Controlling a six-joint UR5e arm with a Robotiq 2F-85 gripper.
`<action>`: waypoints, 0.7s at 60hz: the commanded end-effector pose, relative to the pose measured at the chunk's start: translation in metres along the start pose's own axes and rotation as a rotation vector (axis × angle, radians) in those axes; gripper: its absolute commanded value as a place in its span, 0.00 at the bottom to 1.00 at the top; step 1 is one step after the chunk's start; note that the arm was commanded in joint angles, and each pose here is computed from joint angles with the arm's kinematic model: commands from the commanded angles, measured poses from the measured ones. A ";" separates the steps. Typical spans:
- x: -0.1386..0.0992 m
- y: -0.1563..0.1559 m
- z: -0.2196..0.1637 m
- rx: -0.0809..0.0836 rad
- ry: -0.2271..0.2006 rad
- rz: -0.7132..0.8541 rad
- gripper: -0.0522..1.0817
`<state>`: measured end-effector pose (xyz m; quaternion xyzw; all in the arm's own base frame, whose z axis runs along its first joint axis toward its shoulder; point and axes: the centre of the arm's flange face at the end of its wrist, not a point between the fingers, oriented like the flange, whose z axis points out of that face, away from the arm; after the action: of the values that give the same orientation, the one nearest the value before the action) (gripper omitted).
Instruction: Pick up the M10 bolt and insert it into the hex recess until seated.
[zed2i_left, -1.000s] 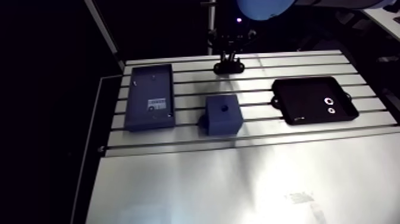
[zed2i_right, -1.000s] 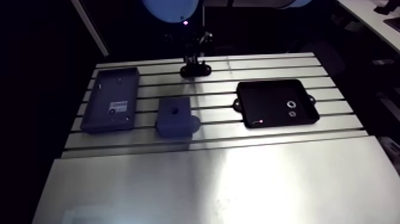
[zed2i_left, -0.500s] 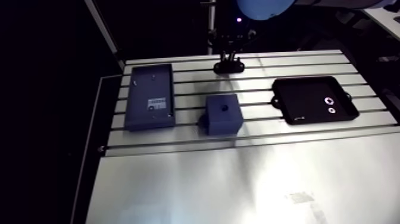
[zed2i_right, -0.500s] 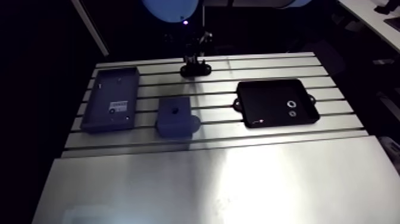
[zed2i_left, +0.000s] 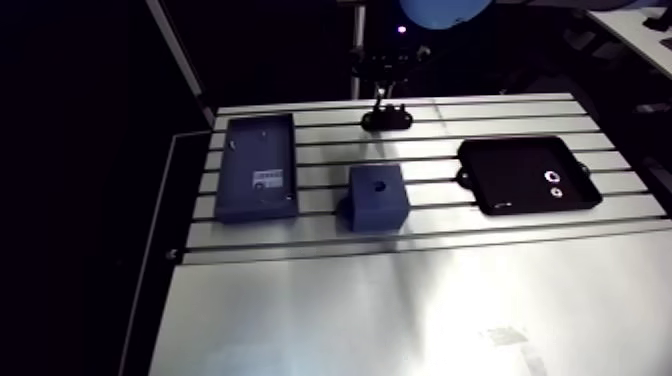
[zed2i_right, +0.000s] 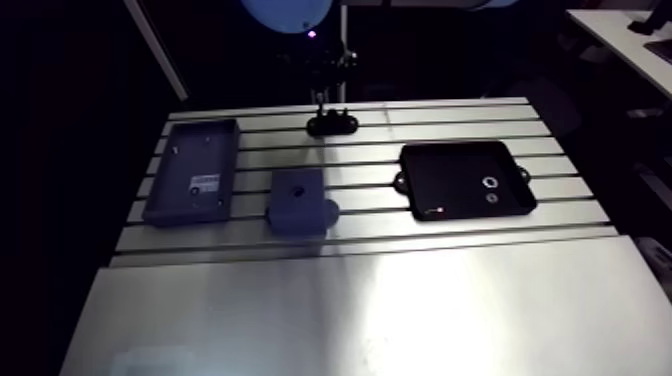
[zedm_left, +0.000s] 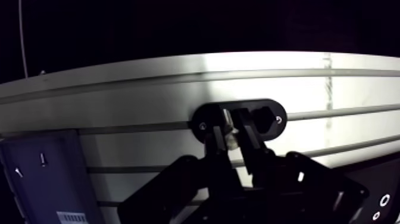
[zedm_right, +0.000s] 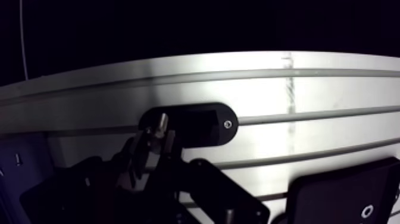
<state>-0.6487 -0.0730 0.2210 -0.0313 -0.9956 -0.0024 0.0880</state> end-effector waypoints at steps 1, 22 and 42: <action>0.001 -0.003 -0.021 -0.002 0.029 -0.006 0.73; -0.003 -0.003 -0.071 -0.016 0.066 -0.034 0.73; -0.013 -0.003 -0.129 -0.018 -0.008 -0.113 0.73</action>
<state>-0.6269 -0.0770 0.3113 -0.0025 -0.9939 -0.0146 0.1094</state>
